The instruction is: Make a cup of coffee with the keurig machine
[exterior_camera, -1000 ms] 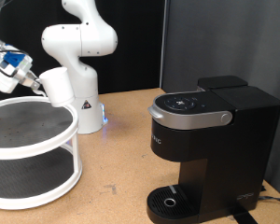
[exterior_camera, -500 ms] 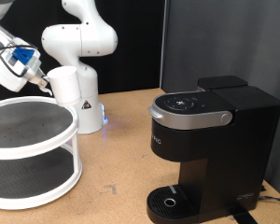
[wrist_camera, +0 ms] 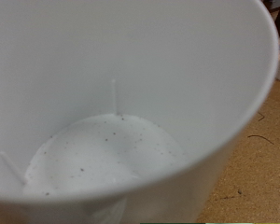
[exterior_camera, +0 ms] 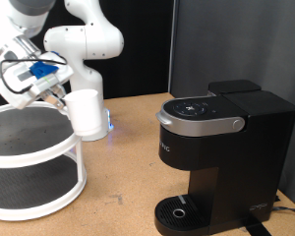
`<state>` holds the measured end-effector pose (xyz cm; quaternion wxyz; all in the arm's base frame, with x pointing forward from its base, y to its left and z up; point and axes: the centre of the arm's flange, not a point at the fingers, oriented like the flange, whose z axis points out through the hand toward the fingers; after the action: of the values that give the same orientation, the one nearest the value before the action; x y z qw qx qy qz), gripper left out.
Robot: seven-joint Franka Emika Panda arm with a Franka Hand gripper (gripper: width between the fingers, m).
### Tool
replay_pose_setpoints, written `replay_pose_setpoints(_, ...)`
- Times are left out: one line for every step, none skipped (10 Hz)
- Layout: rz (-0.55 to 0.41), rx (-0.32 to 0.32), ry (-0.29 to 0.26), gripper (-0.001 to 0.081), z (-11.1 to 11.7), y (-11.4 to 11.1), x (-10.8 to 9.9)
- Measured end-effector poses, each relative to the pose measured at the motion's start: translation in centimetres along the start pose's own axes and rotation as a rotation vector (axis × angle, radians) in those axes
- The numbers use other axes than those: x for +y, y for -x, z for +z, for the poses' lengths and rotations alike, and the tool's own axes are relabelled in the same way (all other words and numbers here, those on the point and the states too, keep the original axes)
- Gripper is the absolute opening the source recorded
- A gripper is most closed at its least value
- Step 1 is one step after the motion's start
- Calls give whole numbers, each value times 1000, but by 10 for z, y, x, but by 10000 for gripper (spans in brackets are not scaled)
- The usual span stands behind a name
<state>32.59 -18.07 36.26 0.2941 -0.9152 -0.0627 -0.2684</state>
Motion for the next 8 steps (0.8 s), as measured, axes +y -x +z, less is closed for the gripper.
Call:
replay_pose_setpoints(16,16,12,69,12,-6,-9)
replay_pose_setpoints(22,20,17,69,21,-10,-16)
replay_pose_setpoints(20,17,25,69,28,-13,-22)
replay_pose_setpoints(15,11,26,69,34,-14,-27)
replay_pose_setpoints(12,11,28,69,36,-15,-28)
replay_pose_setpoints(13,10,28,69,36,-15,-28)
replay_pose_setpoints(14,4,17,69,37,-14,-29)
replay_pose_setpoints(15,-9,3,69,41,-12,-30)
